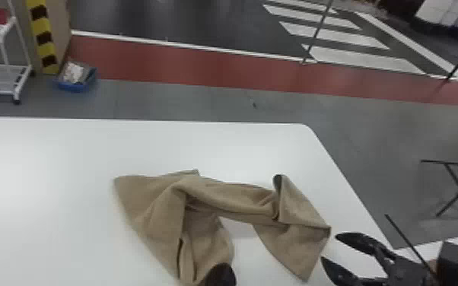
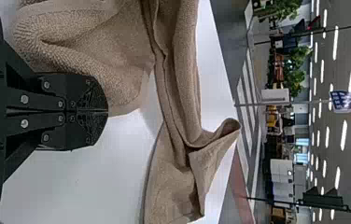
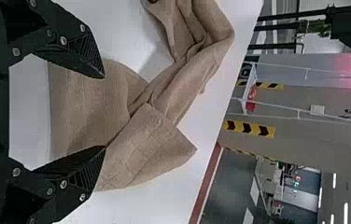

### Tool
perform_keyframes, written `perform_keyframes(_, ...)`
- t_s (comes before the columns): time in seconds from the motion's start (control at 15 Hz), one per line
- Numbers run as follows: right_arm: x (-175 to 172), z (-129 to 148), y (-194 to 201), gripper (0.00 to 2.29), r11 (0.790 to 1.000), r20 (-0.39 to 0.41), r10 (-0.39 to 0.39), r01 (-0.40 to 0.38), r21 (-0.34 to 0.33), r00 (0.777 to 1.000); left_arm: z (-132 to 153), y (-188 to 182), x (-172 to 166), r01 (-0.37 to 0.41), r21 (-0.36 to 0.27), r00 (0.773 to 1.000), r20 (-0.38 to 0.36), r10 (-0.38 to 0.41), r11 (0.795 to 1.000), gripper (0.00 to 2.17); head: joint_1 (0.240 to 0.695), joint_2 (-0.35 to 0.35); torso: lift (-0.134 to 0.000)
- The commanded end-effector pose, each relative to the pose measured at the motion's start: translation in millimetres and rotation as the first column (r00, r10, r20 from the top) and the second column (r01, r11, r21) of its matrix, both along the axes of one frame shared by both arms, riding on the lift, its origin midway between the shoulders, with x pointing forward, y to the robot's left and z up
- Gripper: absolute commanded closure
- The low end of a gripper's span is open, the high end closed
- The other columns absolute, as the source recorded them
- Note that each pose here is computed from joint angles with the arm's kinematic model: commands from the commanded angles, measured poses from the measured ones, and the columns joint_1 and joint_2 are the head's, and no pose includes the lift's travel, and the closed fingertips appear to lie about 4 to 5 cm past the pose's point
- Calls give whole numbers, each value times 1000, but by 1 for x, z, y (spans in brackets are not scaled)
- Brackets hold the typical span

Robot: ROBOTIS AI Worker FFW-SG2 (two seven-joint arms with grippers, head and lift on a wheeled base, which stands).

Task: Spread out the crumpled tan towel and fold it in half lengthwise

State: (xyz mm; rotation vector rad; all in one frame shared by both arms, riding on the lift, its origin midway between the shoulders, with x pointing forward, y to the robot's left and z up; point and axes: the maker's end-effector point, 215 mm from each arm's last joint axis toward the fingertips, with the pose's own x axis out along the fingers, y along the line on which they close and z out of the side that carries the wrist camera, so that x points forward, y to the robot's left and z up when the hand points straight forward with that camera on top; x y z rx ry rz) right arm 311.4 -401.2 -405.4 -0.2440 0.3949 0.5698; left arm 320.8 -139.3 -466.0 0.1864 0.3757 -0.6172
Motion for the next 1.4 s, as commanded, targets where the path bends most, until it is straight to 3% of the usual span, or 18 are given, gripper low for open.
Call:
perform_keyframes(0.0,1,-13,2,410,1000,-18,6,-5,19,1000,0,0,0,0,0,1000,0,0,1000,1382,695,-350,-125)
perform_keyframes(0.53,-1,-55,28,410,998,-110,61,-59,20,992,-6,-1,-2,0,6,1000,-7,0,1000,1379,695,-350,-125)
perform_keyframes(0.73,2,-58,39,414,996,-120,83,-81,25,989,-5,-2,-2,0,2,1000,-6,0,1000,1382,695,-350,-125)
perform_keyframes(1.13,0,-68,45,525,993,-168,106,-111,-26,980,-6,-4,-2,9,1,1000,-8,-9,1000,1379,695,-350,-125)
perform_keyframes(1.33,2,-63,41,1197,994,-171,93,-100,-33,981,-5,-1,2,0,3,1000,-4,0,1000,1382,695,-350,-125)
